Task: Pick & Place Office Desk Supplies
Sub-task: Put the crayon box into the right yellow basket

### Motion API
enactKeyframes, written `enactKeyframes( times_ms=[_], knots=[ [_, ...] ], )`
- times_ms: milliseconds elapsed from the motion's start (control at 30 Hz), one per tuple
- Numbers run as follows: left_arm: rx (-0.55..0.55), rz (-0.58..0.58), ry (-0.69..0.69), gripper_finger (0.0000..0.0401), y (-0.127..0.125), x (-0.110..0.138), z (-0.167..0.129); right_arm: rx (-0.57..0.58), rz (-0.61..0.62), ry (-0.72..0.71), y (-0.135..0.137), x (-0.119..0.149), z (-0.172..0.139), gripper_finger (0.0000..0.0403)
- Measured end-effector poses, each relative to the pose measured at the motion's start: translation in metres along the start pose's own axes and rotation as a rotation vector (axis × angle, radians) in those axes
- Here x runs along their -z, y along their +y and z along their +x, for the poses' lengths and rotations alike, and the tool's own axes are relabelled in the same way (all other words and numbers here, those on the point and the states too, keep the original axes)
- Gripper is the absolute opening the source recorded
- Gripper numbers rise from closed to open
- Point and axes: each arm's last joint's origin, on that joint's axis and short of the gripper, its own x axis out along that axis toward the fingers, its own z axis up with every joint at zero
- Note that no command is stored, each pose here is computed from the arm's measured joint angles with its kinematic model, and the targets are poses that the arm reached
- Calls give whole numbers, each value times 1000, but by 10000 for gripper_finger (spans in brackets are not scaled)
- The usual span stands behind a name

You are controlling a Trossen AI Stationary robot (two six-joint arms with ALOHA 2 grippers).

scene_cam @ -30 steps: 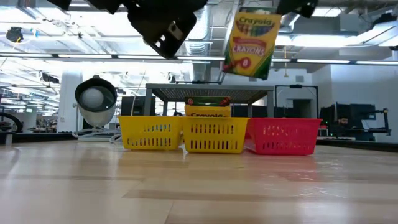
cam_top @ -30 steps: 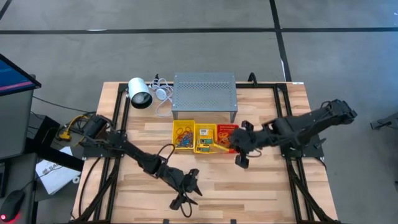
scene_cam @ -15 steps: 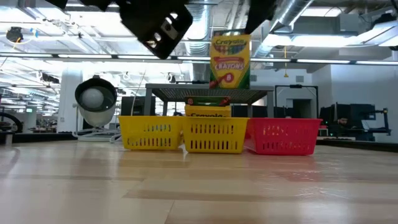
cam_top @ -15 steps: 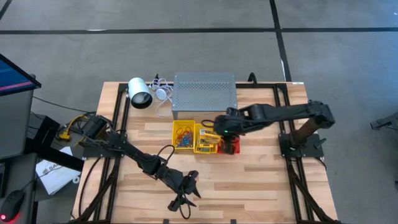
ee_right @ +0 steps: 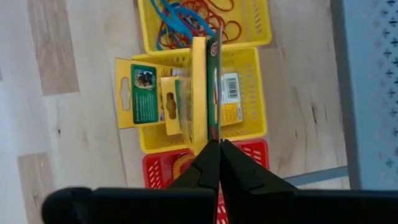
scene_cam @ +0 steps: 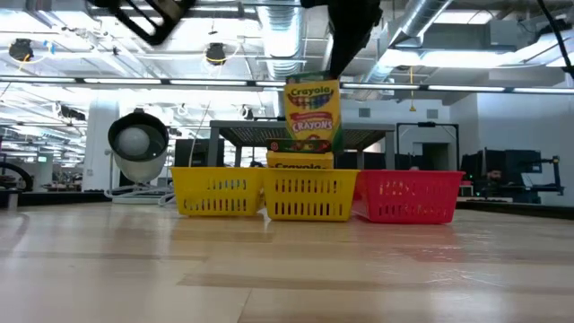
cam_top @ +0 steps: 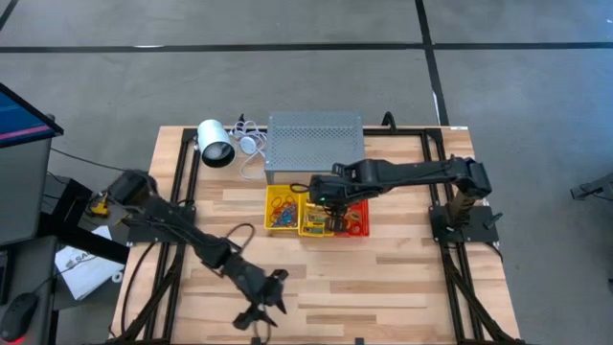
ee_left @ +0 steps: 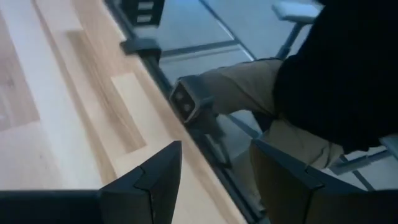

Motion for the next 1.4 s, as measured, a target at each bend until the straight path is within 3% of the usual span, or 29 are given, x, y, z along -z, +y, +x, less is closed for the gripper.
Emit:
enactKeyframes(
  times_ms=[133, 367, 633, 1400],
  knots=[
    [-32, 60, -119, 186, -12, -1, -35, -4, 1, -27, 0, -2, -1, 0],
    [-50, 158, -490, 186, -22, 14, -100, -6, -11, -49, 1, -5, -1, 0],
    [-208, 179, -592, 186, -7, 41, -137, -3, -15, -69, -1, -6, 3, 0],
    [-240, 189, -598, 186, -2, 45, -142, 3, -15, -57, -3, -4, 12, 0]
  ],
)
